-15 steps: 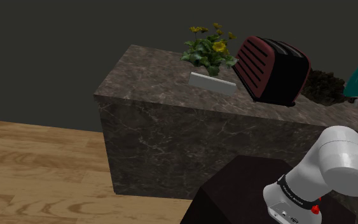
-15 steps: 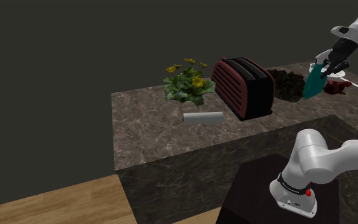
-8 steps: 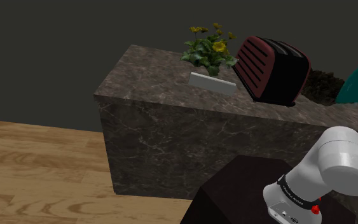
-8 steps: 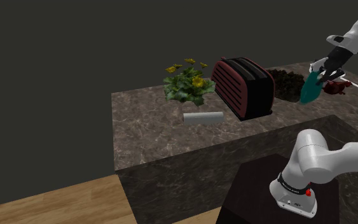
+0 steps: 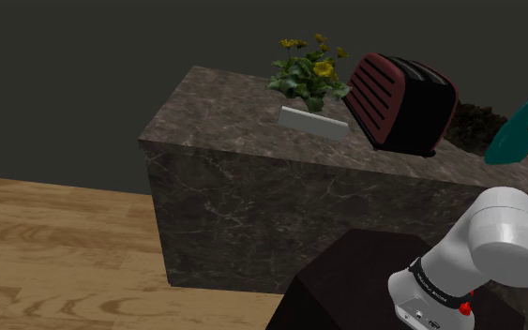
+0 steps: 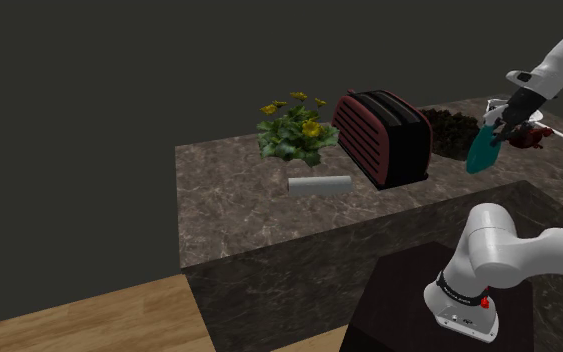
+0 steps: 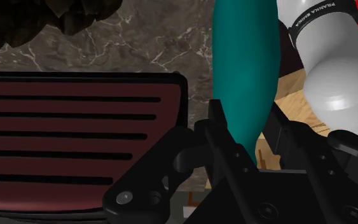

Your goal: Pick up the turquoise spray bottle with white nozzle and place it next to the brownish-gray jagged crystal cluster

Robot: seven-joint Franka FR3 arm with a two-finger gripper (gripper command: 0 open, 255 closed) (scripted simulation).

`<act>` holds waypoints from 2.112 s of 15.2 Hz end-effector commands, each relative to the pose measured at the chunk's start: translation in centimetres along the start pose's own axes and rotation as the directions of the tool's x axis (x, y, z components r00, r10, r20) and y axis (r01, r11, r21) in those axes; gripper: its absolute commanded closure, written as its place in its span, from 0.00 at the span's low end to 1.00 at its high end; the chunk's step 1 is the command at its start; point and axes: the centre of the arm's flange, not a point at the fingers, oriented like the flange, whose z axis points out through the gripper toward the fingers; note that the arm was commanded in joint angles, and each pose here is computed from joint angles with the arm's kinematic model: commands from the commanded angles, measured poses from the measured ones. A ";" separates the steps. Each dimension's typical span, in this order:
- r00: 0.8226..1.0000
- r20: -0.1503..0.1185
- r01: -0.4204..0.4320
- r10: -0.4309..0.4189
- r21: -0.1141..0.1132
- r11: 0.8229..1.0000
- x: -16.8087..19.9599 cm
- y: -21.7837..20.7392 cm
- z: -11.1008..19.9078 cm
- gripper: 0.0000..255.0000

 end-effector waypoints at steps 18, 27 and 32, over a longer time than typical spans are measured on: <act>1.000 0.000 0.000 0.000 0.000 1.000 -2.7 0.1 5.0 1.00; 1.000 0.000 0.000 0.000 0.000 1.000 -2.7 0.1 1.0 0.00; 1.000 0.000 0.000 0.000 0.000 1.000 -2.7 0.1 0.0 0.00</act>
